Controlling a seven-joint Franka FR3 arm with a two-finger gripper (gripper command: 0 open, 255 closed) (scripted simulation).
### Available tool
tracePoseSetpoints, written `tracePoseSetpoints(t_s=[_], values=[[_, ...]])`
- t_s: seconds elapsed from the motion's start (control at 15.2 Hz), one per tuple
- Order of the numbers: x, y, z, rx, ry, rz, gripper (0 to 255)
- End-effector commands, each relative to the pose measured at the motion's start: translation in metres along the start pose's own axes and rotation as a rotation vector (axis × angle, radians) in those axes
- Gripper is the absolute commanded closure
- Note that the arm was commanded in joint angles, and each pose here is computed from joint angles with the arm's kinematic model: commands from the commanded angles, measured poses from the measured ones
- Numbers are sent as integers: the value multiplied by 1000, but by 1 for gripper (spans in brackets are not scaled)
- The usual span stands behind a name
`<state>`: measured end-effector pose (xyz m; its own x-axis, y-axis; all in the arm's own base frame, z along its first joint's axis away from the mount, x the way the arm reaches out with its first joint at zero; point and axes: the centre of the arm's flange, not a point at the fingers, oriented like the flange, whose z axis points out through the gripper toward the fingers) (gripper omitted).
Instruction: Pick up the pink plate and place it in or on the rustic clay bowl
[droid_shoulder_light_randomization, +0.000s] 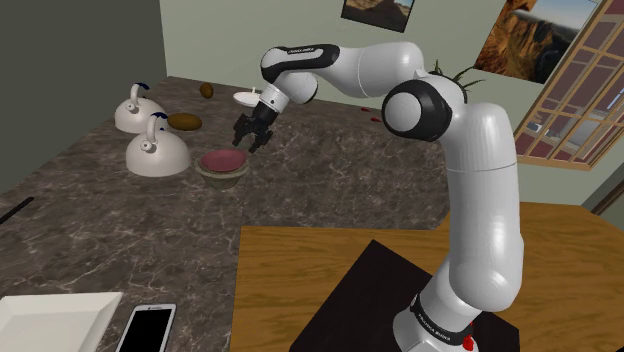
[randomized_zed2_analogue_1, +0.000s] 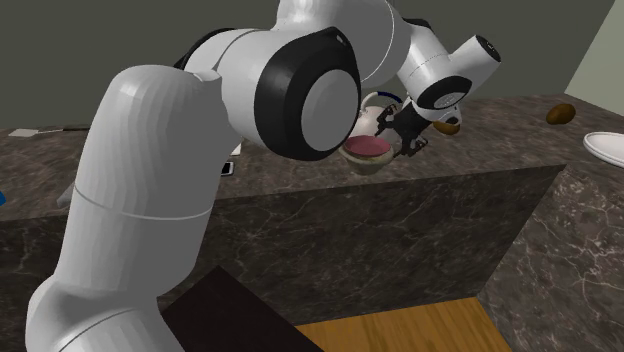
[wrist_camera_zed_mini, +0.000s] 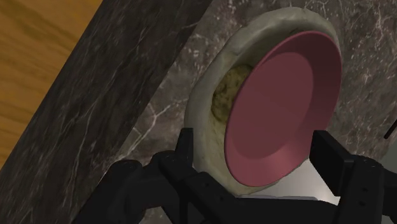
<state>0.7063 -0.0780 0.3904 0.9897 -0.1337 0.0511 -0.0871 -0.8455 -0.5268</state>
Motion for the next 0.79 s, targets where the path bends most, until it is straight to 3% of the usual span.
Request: tracePoseSetpoints(t_s=[0.0, 0.13, 0.4, 0.73], values=[[0, 0, 0, 0, 0, 0, 0], [0, 0, 0, 0, 0, 0, 0], [0, 0, -50, 0, 0, 0, 0], [0, 0, -50, 0, 0, 0, 0]])
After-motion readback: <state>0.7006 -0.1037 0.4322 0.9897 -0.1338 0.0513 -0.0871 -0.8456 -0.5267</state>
